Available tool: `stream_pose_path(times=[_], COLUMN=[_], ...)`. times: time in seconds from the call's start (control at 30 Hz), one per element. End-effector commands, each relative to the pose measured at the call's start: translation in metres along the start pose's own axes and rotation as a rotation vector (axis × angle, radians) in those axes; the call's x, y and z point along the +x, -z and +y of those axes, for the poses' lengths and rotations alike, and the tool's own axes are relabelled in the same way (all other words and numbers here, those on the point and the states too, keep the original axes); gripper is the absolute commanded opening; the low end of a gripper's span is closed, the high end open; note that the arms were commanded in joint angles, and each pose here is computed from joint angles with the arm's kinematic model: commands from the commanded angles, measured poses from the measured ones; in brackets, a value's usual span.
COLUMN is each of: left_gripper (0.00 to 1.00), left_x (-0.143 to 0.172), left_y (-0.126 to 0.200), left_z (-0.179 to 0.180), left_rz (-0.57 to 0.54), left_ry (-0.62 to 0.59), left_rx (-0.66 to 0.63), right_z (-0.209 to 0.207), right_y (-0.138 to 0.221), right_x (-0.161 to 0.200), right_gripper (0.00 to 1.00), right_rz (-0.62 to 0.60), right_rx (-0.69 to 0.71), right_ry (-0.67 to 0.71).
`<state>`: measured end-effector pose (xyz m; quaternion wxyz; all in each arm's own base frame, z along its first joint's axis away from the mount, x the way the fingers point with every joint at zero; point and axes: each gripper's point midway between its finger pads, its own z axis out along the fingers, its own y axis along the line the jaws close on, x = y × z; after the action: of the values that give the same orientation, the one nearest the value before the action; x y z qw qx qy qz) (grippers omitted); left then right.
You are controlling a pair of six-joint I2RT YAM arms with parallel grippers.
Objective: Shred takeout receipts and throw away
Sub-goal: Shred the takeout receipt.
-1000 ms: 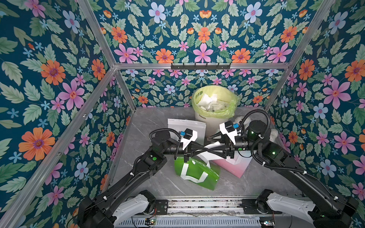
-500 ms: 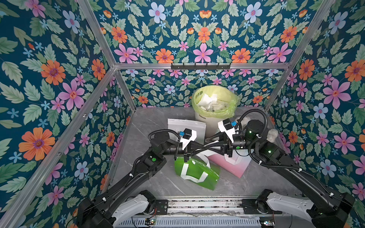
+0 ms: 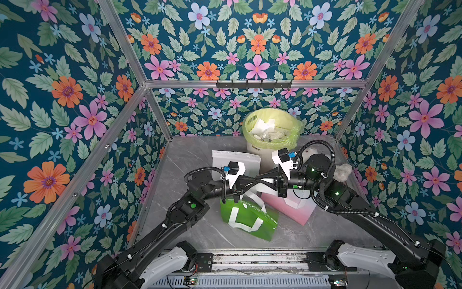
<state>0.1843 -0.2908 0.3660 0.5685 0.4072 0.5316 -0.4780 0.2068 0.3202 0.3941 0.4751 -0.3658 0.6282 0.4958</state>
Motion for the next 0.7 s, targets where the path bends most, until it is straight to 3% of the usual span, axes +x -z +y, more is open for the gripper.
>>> stream_pose_path(times=[0.0, 0.3, 0.67], left_gripper=[0.0, 0.0, 0.0], left_x=[-0.036, -0.057, -0.08], left_y=[0.007, 0.016, 0.038], left_z=[0.022, 0.027, 0.021], left_rz=[-0.166, -0.293, -0.392], left_ry=[-0.064, -0.075, -0.084], left_rx=[-0.153, -0.203, -0.248], right_z=[-0.054, -0.129, -0.167], right_y=[-0.003, 0.011, 0.064], right_x=[-0.019, -0.034, -0.041], right_gripper=[0.0, 0.0, 0.0], right_rz=[-0.119, -0.272, -0.387], right_rx=[0.277, 0.676, 0.885], right_ry=[-0.145, -0.252, -0.247])
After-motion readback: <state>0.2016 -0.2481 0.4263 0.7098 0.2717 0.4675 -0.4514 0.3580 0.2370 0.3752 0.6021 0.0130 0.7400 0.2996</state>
